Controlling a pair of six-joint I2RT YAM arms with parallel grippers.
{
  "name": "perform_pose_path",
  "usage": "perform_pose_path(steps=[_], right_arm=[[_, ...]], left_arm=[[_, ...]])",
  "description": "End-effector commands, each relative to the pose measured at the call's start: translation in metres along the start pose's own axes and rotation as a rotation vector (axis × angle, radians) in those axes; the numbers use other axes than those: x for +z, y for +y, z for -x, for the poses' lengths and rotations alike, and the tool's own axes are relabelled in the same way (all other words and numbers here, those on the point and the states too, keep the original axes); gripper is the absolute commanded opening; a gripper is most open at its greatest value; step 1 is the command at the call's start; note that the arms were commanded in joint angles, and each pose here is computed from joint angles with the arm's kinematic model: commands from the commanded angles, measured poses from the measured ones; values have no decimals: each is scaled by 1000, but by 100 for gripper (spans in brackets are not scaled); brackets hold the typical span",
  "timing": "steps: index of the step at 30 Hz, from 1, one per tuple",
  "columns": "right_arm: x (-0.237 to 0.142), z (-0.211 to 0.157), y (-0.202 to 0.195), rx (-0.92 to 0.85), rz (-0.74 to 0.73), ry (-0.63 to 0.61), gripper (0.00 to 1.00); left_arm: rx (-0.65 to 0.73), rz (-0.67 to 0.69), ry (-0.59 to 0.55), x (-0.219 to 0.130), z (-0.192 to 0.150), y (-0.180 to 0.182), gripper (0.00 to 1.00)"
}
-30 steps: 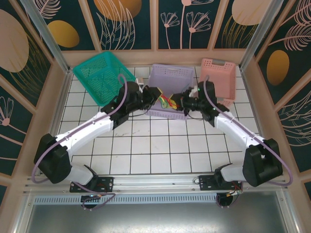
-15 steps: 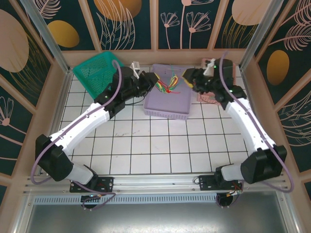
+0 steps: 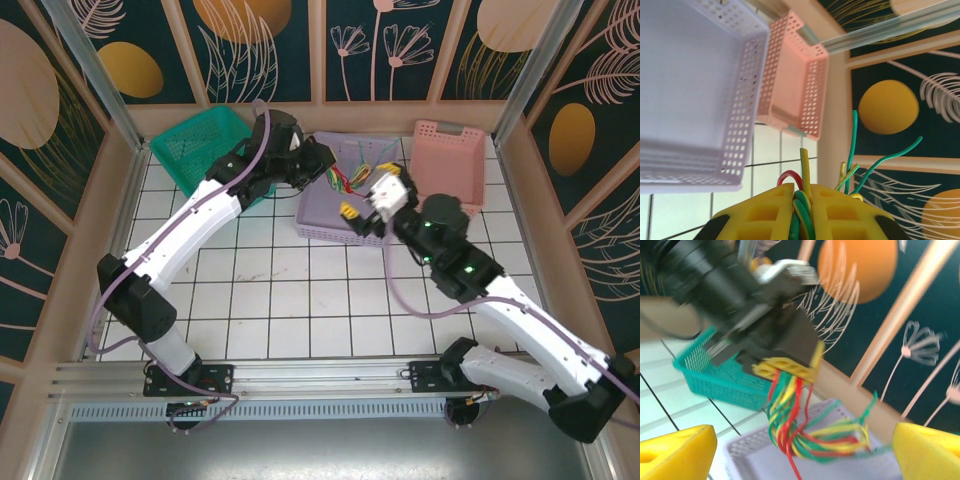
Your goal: Untangle the cables
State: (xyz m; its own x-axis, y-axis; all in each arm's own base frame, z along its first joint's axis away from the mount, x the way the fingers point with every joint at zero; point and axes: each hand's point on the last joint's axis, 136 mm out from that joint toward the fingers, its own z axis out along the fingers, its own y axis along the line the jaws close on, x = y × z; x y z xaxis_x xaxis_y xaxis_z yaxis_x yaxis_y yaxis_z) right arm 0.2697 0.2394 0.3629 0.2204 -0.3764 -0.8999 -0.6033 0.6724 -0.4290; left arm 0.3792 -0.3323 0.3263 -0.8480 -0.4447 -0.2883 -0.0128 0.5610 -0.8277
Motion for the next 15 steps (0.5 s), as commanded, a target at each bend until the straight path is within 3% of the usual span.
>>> perform_pose_path(steps=[1, 9, 15], right_arm=[[12, 0, -12, -406, -129, 26, 92], [46, -25, 0, -523, -91, 127, 93], [64, -42, 9, -444, -51, 184, 79]], left_arm=[[49, 46, 53, -6, -8, 2, 0], [57, 11, 73, -10, -10, -9, 0], [55, -17, 81, -11, -10, -16, 0]])
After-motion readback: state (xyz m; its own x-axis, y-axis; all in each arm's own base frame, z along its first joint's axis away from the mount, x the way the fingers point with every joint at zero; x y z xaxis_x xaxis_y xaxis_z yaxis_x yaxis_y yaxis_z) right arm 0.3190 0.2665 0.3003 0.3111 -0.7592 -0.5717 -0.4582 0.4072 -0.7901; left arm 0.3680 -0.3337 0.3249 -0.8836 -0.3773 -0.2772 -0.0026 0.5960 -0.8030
